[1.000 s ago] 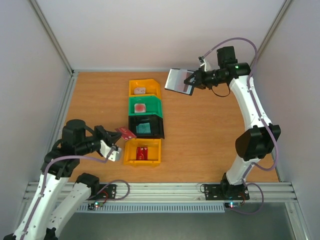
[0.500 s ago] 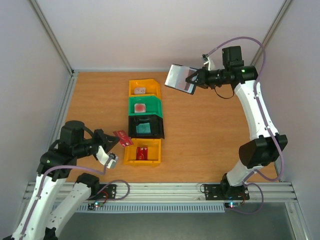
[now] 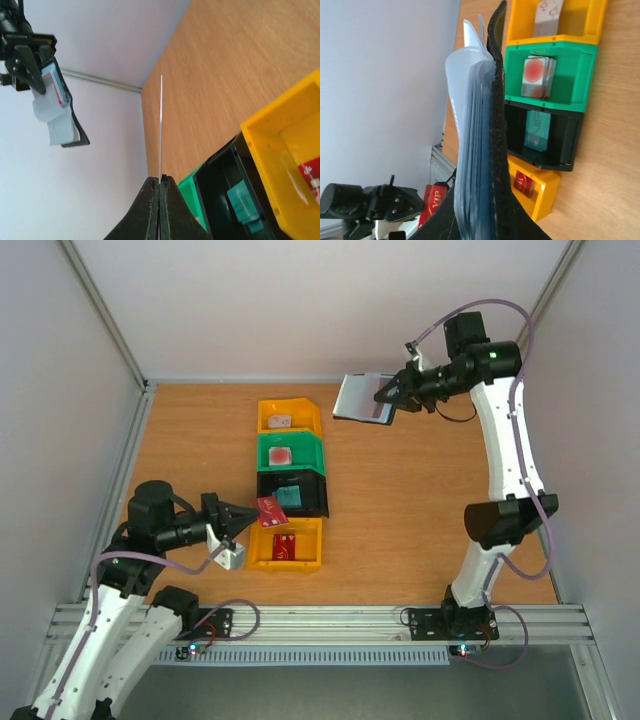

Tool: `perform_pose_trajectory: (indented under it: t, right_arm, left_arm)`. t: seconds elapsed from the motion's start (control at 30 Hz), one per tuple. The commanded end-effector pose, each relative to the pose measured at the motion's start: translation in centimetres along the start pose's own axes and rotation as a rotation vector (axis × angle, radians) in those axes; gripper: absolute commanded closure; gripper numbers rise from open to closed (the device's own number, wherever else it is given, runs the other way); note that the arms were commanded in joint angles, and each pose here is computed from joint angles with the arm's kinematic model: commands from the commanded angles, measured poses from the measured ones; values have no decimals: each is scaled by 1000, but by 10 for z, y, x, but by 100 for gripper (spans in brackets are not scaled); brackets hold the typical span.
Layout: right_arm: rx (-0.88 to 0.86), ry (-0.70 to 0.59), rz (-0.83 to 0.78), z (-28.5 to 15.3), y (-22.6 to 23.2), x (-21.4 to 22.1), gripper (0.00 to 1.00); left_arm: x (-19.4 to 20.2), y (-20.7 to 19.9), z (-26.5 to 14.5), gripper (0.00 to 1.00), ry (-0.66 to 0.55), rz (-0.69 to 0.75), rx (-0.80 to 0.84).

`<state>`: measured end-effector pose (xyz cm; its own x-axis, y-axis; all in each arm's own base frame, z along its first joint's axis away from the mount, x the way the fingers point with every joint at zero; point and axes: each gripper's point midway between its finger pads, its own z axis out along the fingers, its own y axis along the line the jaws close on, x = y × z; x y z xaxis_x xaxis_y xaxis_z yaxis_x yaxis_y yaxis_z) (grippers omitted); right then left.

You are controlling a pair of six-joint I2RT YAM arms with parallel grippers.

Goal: Take the credit cards out of the card holder

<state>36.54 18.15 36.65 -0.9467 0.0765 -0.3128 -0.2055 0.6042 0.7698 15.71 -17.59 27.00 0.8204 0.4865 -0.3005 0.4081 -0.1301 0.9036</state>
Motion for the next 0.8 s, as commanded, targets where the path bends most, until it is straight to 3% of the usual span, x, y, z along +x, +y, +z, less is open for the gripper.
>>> perform_pose_trajectory:
  t: [0.0, 0.2, 0.37, 0.63, 0.7, 0.77]
  right_arm:
    - [-23, 230, 180, -2, 0, 43, 99]
    - [120, 149, 192, -30, -28, 44, 99]
    - [92, 132, 213, -41, -21, 52, 99]
    - [146, 110, 216, -52, -21, 66, 99]
    - [155, 119, 250, -50, -25, 69, 99]
    - [162, 135, 274, -46, -29, 72, 99]
  left_arm:
    - [-19, 15, -1, 100, -114, -96, -43]
    - [12, 26, -12, 100, 144, -390, 46]
    - [11, 18, -27, 100, 300, -591, 232]
    - [46, 40, -31, 100, 833, -1086, 335]
    - [47, 43, -31, 100, 913, -1164, 373]
    - [47, 54, -27, 100, 912, -1222, 335]
